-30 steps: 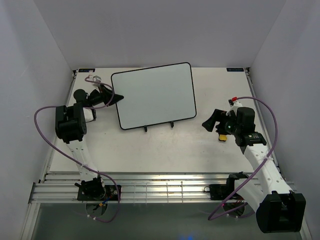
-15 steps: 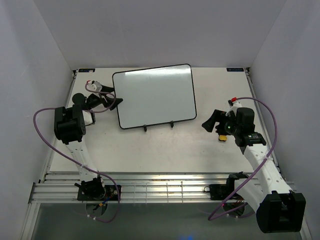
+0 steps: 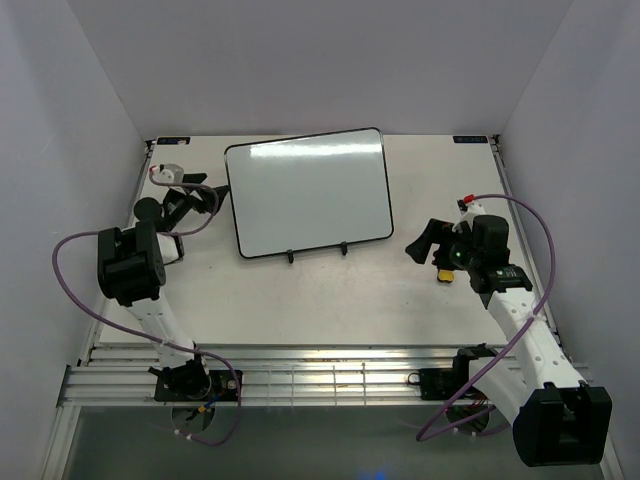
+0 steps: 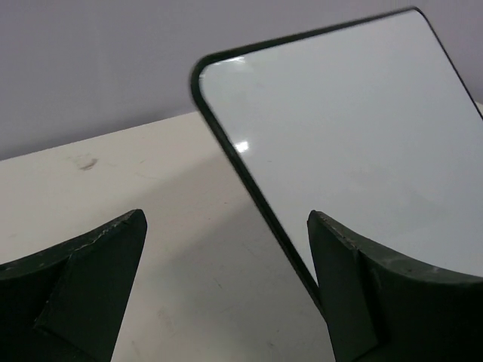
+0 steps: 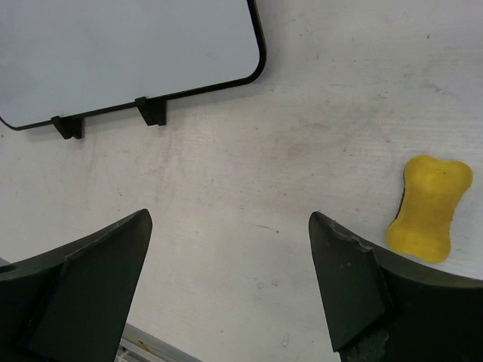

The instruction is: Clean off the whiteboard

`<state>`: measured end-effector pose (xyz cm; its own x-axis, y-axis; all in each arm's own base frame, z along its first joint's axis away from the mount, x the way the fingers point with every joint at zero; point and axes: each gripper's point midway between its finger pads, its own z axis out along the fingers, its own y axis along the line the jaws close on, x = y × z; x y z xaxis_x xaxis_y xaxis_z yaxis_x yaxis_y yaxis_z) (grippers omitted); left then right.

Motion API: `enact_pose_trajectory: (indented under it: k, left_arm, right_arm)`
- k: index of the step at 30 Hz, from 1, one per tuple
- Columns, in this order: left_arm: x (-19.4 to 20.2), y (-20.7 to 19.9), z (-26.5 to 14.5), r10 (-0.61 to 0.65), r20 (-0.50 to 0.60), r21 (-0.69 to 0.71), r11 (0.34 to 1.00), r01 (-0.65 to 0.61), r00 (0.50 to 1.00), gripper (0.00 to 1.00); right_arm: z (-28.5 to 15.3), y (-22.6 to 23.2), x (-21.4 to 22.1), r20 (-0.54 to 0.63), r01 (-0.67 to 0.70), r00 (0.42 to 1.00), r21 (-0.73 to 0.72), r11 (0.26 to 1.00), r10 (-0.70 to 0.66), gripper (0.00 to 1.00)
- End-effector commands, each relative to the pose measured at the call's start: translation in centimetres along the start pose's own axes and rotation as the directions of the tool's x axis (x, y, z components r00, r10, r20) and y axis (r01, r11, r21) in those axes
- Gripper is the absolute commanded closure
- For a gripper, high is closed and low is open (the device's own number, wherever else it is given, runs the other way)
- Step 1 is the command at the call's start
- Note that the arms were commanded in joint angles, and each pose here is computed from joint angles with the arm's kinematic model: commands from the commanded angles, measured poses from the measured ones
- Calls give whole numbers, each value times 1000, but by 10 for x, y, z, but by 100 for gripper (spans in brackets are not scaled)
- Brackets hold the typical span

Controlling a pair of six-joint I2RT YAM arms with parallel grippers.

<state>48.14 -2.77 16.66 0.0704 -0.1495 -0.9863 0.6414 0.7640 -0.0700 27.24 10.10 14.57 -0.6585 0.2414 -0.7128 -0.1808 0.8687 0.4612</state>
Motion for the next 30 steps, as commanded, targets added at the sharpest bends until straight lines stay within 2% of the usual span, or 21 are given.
enact_pose_trajectory:
  k: [1, 2, 3, 4, 6, 7, 9, 10, 13, 14, 15, 16, 18, 19, 21, 22, 23, 25, 27, 29, 30]
  left_arm:
    - [-108, 6, -20, 234, 304, -205, 963, -176, 924, 2]
    - [-103, 12, -28, 185, 315, -260, 960, -103, 931, 2]
    - [-116, 29, -40, 107, 400, -362, 931, 50, 910, 2]
    - [-124, 34, -50, 72, 438, -398, 909, 121, 896, 2]
    - [-121, 44, -66, 13, 480, -470, 848, 245, 877, 2]
    - [-105, 49, -66, -83, 461, -487, 809, 330, 883, 2]
    - [-114, 50, -68, -149, 456, -511, 764, 395, 878, 2]
    - [-84, 59, -72, -268, 396, -579, 670, 465, 878, 2]
    - [-95, 59, -81, -313, 403, -635, 582, 509, 860, 2]
    - [-85, 56, -86, -369, 409, -648, 527, 550, 835, 2]
    - [-98, 49, -91, -369, 433, -642, 514, 569, 823, 2]
    - [-93, 43, -93, -399, 422, -651, 492, 578, 814, 2]
    - [-111, 25, -91, -389, 387, -655, 522, 546, 836, 2]
    - [-110, 25, -97, -407, 353, -705, 477, 525, 842, 2]
    - [-119, 19, -100, -380, 273, -748, 494, 443, 884, 2]
    - [-115, 14, -110, -398, 225, -786, 466, 407, 889, 2]
    - [-136, 18, -115, -351, 220, -813, 449, 370, 910, 2]
    - [-135, 15, -134, -340, 98, -871, 425, 246, 935, 2]
    - [-151, 12, -144, -293, 70, -899, 396, 188, 954, 2]
    - [-163, -11, -135, -256, 46, -875, 456, 163, 966, 2]
    - [-161, -25, -122, -276, 22, -833, 526, 170, 961, 2]
  right_arm:
    - [-9, 1, -32, 99, 56, 993, 49, 997, -60, 10]
    - [-12, 0, -37, 108, 58, 992, 64, 996, -65, 10]
    - [-13, -4, -40, 116, 60, 991, 92, 994, -71, 10]
    - [-14, -5, -43, 122, 61, 990, 103, 993, -74, 10]
    - [-18, -5, -51, 133, 63, 988, 121, 991, -79, 10]
    - [-19, -5, -54, 136, 65, 987, 130, 989, -83, 10]
    - [-24, -3, -63, 149, 71, 984, 143, 987, -93, 10]
    - [-26, -3, -65, 153, 75, 983, 150, 986, -98, 10]
    - [-31, -3, -72, 166, 80, 980, 169, 982, -109, 10]
    - [-32, -4, -74, 167, 83, 979, 177, 981, -113, 10]
    - [-33, -5, -76, 170, 86, 978, 186, 979, -119, 10]
    - [-34, -5, -79, 172, 91, 977, 194, 977, -125, 10]
    - [-34, -8, -81, 164, 95, 978, 216, 972, -132, 10]
    - [-36, -6, -85, 164, 99, 977, 216, 971, -136, 10]
    - [-34, -5, -85, 148, 109, 979, 217, 970, -143, 10]
    - [-35, -2, -89, 150, 114, 978, 213, 970, -148, 10]
    - [-33, -3, -86, 131, 114, 981, 217, 970, -145, 10]
    - [-32, -1, -86, 115, 132, 980, 222, 966, -160, 10]
    - [-37, -6, -89, 94, 146, 979, 280, 949, -179, 10]
    - [-40, 3, -95, 95, 171, 974, 291, 941, -207, 10]
    - [-42, 2, -95, 85, 178, 973, 310, 934, -214, 10]
